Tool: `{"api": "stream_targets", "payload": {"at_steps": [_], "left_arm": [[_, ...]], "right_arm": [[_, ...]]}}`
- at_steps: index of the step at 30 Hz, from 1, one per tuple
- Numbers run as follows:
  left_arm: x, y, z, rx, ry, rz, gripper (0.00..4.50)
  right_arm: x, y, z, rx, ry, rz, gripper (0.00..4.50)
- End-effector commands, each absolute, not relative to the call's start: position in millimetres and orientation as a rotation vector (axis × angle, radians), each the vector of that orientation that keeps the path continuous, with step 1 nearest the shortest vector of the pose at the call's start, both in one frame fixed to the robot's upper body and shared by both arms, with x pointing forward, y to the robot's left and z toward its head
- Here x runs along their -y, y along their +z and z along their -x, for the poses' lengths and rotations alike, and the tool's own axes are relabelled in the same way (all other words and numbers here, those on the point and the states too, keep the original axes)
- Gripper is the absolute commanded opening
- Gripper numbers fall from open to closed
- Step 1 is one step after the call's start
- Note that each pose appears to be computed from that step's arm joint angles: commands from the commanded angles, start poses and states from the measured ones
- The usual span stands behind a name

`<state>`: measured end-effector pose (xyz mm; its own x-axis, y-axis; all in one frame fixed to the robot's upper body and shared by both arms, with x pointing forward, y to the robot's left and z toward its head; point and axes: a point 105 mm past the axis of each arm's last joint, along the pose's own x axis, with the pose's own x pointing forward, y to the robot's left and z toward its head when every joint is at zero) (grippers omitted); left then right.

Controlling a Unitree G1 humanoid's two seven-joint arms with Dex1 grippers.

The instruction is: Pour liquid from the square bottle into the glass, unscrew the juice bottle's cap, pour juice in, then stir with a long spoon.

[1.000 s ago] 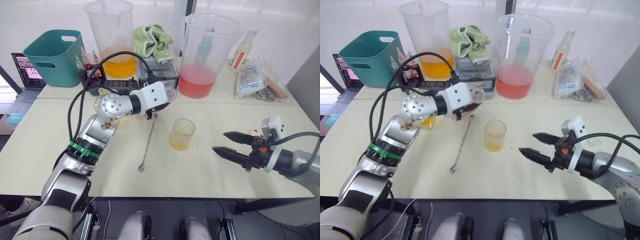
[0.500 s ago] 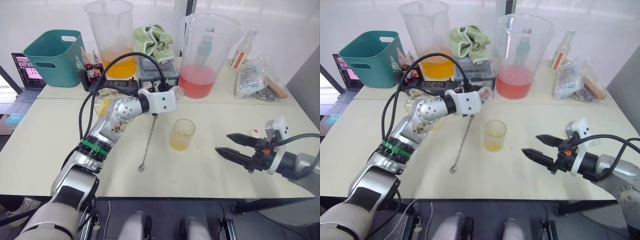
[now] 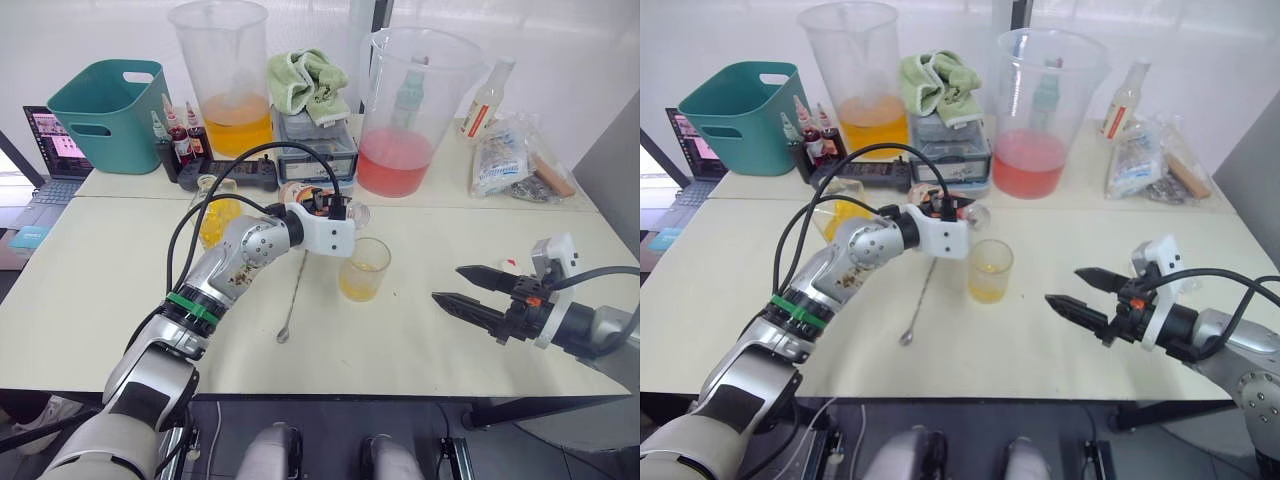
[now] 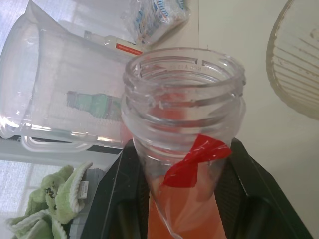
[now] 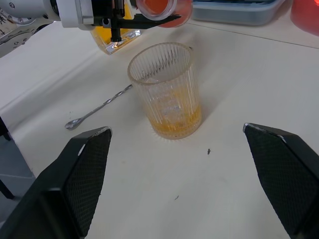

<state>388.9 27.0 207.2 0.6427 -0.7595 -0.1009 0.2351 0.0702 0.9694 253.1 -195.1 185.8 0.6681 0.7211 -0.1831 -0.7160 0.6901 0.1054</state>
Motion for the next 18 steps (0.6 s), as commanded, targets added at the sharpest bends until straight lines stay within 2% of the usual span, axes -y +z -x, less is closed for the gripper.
{"api": "stream_targets", "payload": {"at_steps": [1, 18], "left_arm": [[-16, 229, -380, 0.632, -0.756, -1.333, 1.31], [-5, 227, -377, 0.722, -0.748, -1.477, 1.31]], "right_arm": [[194, 199, -251, -0.158, 0.813, 0.0, 4.48], [192, 201, -252, -0.145, 0.811, 0.022, 4.48]]}}
